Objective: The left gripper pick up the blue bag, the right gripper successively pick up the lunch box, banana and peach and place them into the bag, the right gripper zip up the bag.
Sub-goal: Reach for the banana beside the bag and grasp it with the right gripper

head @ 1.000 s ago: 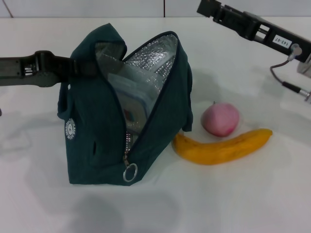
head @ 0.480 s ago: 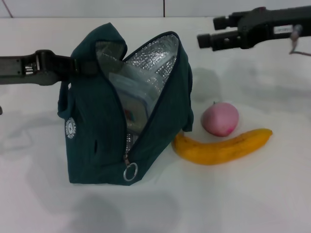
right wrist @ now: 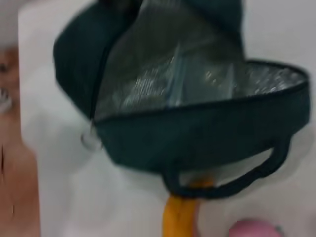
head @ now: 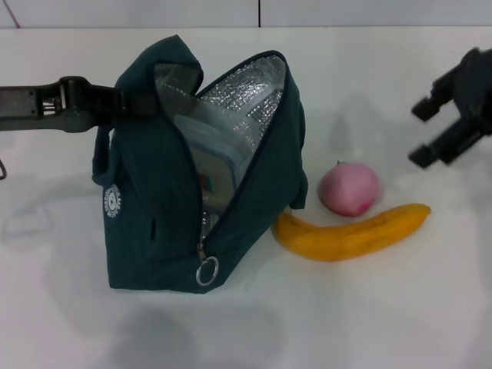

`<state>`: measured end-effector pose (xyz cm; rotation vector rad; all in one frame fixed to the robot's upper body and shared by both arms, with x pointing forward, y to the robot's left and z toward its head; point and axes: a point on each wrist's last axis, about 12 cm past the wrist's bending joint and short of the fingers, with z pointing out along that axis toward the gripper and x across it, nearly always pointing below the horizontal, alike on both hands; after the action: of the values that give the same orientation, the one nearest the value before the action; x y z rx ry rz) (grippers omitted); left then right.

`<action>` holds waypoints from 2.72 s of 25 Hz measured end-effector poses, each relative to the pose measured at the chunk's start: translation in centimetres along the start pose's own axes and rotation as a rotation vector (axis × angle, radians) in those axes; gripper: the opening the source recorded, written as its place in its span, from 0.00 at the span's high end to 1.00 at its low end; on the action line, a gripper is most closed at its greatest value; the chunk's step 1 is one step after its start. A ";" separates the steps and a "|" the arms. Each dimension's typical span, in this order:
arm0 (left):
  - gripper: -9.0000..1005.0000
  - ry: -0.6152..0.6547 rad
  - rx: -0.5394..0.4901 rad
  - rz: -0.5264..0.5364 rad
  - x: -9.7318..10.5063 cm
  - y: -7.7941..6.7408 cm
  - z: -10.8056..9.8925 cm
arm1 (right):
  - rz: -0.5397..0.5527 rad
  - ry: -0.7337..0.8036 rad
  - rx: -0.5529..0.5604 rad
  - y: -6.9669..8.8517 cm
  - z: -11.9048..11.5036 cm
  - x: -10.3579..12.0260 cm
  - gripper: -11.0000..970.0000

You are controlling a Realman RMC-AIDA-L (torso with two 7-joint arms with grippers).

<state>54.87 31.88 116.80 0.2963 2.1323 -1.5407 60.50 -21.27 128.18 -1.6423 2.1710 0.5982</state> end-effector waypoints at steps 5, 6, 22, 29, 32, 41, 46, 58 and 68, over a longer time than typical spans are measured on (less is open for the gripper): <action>0.95 -0.005 0.001 0.005 0.0 0.0 0.0 | -0.157 0.093 -0.027 0.6 2.5 -0.5 0.18; 0.95 -0.005 0.002 0.004 0.0 0.0 0.0 | -0.182 0.104 -0.035 0.8 3.0 -0.6 0.18; 0.95 -0.002 0.005 0.005 0.0 0.0 0.1 | -0.447 0.232 -0.002 2.2 9.2 -1.3 0.19; 0.95 -0.001 0.016 0.007 -0.2 -0.2 0.3 | -0.476 0.223 -0.017 2.5 10.5 -0.8 0.19; 0.95 -0.001 0.021 0.011 -0.4 -0.3 0.5 | -0.477 0.231 -0.026 2.6 10.8 -0.6 0.19; 0.95 0.001 0.025 0.018 -0.7 -0.5 0.7 | -0.484 0.265 -0.043 2.5 12.7 -0.1 0.19; 0.95 -0.001 0.022 0.022 -0.7 -0.4 0.6 | -0.494 0.267 -0.038 2.6 13.5 0.0 0.19; 0.95 0.006 0.016 0.033 -0.9 -0.5 0.6 | -0.473 0.259 -0.056 2.6 14.6 0.5 0.19; 0.95 0.009 0.015 0.029 -0.7 -0.4 0.7 | -0.463 0.261 -0.051 2.4 15.0 0.8 0.22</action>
<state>55.50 31.19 117.32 0.3388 2.1144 -1.5427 58.36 -13.39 115.29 -2.2590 1.8403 0.3186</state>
